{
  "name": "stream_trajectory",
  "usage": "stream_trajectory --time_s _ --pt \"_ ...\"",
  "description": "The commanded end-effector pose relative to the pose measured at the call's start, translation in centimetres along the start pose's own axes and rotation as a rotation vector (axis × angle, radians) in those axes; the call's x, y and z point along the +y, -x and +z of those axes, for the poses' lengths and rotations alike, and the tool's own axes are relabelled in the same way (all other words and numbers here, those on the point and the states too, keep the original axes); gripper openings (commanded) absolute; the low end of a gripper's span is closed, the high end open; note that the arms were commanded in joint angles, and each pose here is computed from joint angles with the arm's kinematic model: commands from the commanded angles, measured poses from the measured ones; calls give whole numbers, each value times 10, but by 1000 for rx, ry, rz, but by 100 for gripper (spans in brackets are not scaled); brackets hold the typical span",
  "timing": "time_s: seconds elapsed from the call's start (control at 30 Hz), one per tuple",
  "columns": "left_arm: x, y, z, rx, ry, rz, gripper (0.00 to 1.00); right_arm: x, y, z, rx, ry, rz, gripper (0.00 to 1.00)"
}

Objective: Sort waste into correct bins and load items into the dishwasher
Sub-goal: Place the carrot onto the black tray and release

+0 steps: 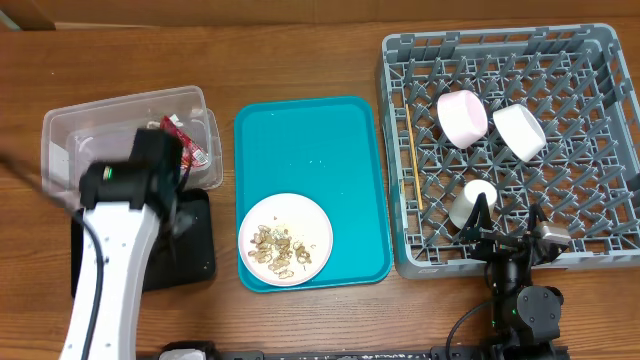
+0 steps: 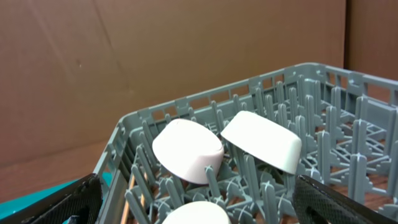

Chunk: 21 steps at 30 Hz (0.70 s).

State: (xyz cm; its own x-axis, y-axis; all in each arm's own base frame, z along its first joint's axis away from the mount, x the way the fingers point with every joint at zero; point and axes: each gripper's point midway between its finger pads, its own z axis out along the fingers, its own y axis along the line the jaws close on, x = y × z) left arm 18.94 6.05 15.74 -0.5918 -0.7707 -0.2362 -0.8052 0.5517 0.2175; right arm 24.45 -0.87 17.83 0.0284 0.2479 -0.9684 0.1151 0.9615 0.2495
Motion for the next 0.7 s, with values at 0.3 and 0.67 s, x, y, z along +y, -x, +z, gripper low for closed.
stream_trajectory --time_s 0.3,0.67 --pt "-23 -21 86 58 -150 -215 27 -3 -1 0 -9 -8 6 100" --pt "-61 6 -1 59 -412 -26 75 -2 -1 0 -9 -8 6 100"
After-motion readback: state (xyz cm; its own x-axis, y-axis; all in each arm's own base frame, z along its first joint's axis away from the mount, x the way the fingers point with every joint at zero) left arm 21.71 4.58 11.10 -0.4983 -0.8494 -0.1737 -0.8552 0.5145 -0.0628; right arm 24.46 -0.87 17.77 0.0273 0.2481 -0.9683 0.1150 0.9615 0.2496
